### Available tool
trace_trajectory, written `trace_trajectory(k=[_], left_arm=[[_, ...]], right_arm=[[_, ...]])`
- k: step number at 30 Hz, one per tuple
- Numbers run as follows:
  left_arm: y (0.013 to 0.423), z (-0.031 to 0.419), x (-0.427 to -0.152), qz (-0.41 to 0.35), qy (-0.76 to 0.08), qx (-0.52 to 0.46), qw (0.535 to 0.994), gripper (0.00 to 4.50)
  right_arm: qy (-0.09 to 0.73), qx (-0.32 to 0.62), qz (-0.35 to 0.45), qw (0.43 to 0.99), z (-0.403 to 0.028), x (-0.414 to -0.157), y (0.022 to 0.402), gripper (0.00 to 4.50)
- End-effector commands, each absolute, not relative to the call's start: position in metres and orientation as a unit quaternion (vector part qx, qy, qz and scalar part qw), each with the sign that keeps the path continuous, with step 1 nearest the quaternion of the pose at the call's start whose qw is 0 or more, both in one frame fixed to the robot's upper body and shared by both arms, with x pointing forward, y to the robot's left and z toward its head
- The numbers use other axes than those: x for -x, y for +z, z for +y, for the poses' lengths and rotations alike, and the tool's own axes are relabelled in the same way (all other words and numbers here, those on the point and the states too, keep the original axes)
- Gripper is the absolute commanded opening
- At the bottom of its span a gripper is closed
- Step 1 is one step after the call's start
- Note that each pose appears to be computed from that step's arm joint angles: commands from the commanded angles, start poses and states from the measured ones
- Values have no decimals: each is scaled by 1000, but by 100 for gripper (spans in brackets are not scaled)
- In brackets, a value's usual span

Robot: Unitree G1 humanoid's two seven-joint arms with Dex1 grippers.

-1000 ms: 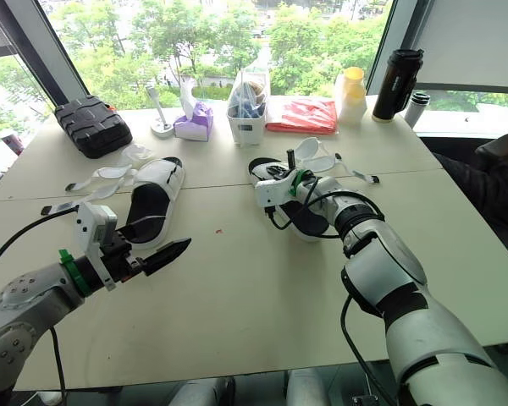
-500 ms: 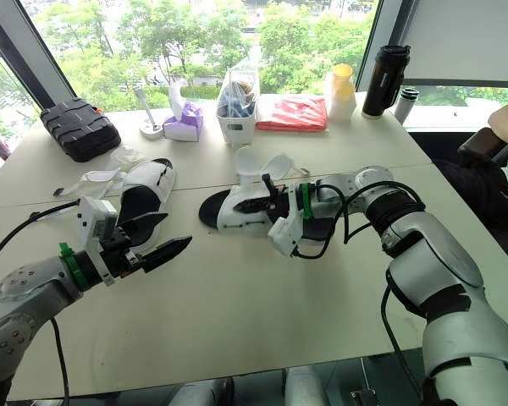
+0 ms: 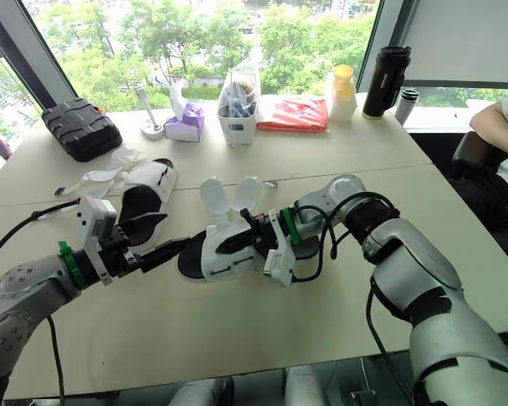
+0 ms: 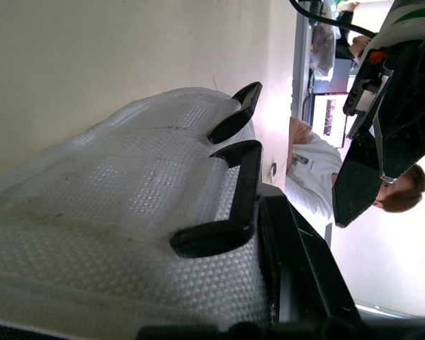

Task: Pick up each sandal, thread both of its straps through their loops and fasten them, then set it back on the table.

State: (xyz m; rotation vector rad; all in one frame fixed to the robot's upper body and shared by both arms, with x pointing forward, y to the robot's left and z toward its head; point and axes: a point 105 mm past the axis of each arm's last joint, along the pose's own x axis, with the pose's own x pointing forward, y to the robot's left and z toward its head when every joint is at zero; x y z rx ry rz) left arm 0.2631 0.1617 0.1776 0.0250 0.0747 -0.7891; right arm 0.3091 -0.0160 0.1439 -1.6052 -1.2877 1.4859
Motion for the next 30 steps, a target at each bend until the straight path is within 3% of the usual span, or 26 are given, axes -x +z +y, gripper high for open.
trace_trajectory(k=[1, 4, 7, 14, 20, 25, 28, 30], left_arm=[[184, 160, -260, 22, -386, -22, 922, 450], [185, 157, -259, 21, -388, -21, 921, 450], [183, 155, -258, 25, -392, -22, 919, 450], [167, 159, -255, 57, -398, -50, 914, 450], [148, 168, -249, 85, -418, -93, 900, 450], [141, 174, -251, 83, -443, -119, 885, 450], [136, 177, -253, 82, -460, -126, 875, 366], [132, 177, -255, 81, -472, -122, 869, 270]], right_arm=[[555, 606, -485, 298, -8, -312, 141, 3], [564, 605, -476, 298, -7, -312, 136, 3], [581, 598, -464, 301, -8, -310, 133, 108], [603, 585, -437, 322, -19, -308, 138, 446], [609, 600, -367, 365, -47, -323, 149, 446], [606, 587, -249, 475, -76, -337, 172, 446], [617, 553, -207, 520, -83, -335, 184, 450], [613, 535, -193, 548, -85, -336, 189, 450]])
